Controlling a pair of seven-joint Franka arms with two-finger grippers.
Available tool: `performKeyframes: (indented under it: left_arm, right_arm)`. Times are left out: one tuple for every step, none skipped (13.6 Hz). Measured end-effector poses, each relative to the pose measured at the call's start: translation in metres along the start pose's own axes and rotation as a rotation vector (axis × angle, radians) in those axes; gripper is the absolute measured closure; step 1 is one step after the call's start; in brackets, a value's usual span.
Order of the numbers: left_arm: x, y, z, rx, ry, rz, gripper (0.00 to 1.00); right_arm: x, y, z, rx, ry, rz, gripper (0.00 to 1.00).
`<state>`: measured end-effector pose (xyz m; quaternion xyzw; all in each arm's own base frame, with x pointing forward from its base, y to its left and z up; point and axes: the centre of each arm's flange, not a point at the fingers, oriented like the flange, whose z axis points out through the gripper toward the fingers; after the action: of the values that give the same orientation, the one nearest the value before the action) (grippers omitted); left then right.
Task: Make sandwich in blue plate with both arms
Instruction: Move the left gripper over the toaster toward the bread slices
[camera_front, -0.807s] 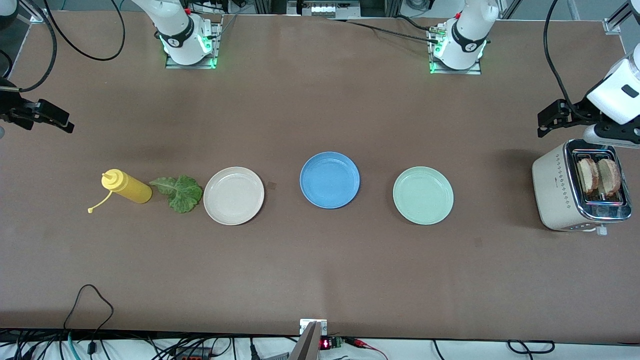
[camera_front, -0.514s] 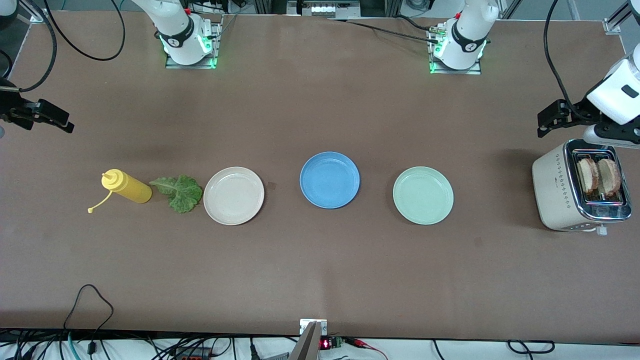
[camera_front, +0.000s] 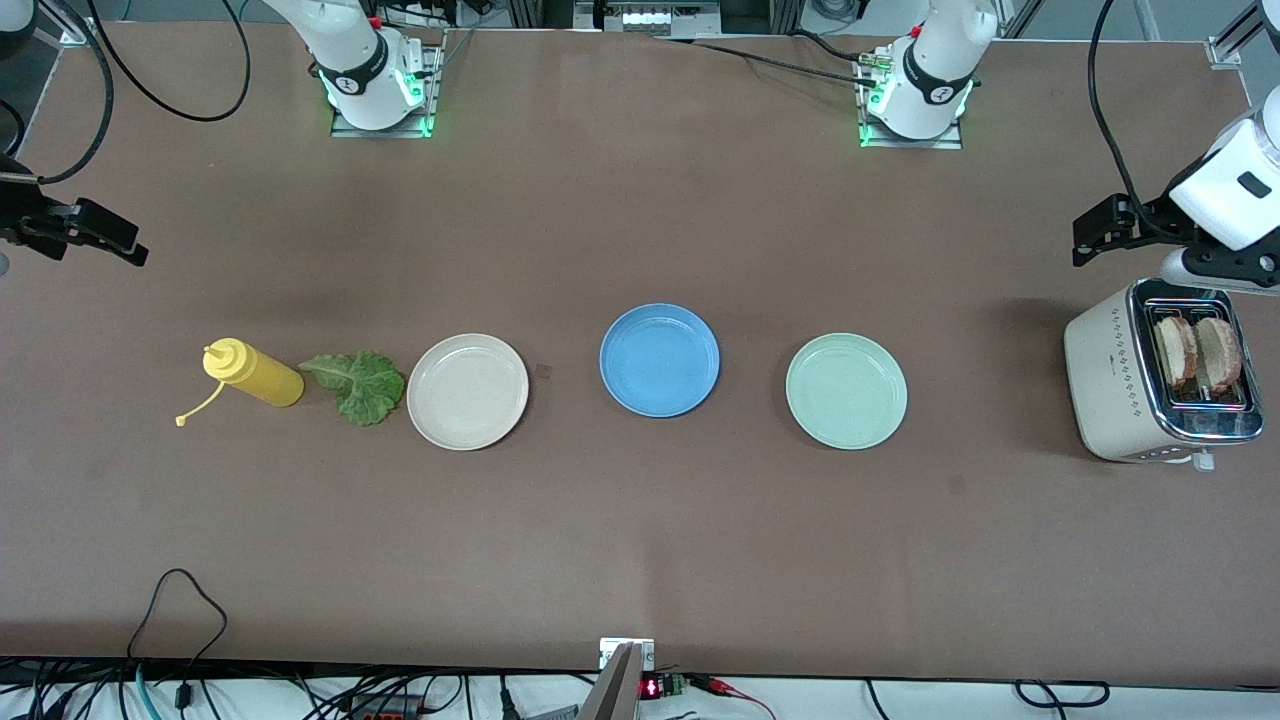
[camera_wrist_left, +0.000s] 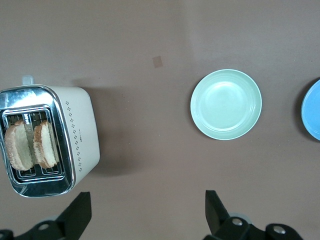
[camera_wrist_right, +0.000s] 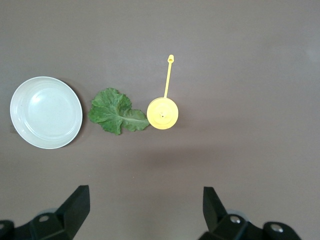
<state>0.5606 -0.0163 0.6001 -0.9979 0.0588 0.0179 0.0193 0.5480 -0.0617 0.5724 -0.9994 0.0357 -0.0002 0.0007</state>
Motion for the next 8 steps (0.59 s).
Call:
performKeyframes:
  left_arm:
    - [0.0, 0.0, 0.0, 0.0, -0.001, 0.0, 0.0]
    - [-0.001, 0.0, 0.001, -0.001, -0.01, 0.0, 0.0]
    - [-0.001, 0.0, 0.006, -0.003, -0.034, 0.0, 0.0]
    - [0.001, -0.002, 0.013, -0.005, -0.058, -0.003, 0.0]
    - [0.003, -0.008, 0.022, -0.006, -0.082, -0.014, 0.0]
    - [0.005, -0.022, 0.032, -0.005, -0.105, -0.032, 0.0]
    - [0.006, -0.043, 0.045, -0.007, -0.129, -0.053, 0.0]
    - [0.008, -0.066, 0.058, 0.0, -0.152, -0.063, 0.0]
  right_arm:
    - [0.0, 0.0, 0.0, 0.0, 0.0, 0.0, 0.0]
    - [0.0, 0.0, 0.0, 0.0, 0.0, 0.0, 0.0]
    - [0.0, 0.0, 0.0, 0.0, 0.0, 0.0, 0.0]
    - [0.0, 0.0, 0.0, 0.0, 0.0, 0.0, 0.0]
    - [0.0, 0.0, 0.0, 0.0, 0.001, 0.0, 0.0]
    - [0.0, 0.0, 0.0, 0.0, 0.001, 0.0, 0.0]
    - [0.0, 0.0, 0.0, -0.001, 0.001, 0.001, 0.0]
    - [0.0, 0.001, 0.0, -0.001, 0.001, 0.001, 0.0]
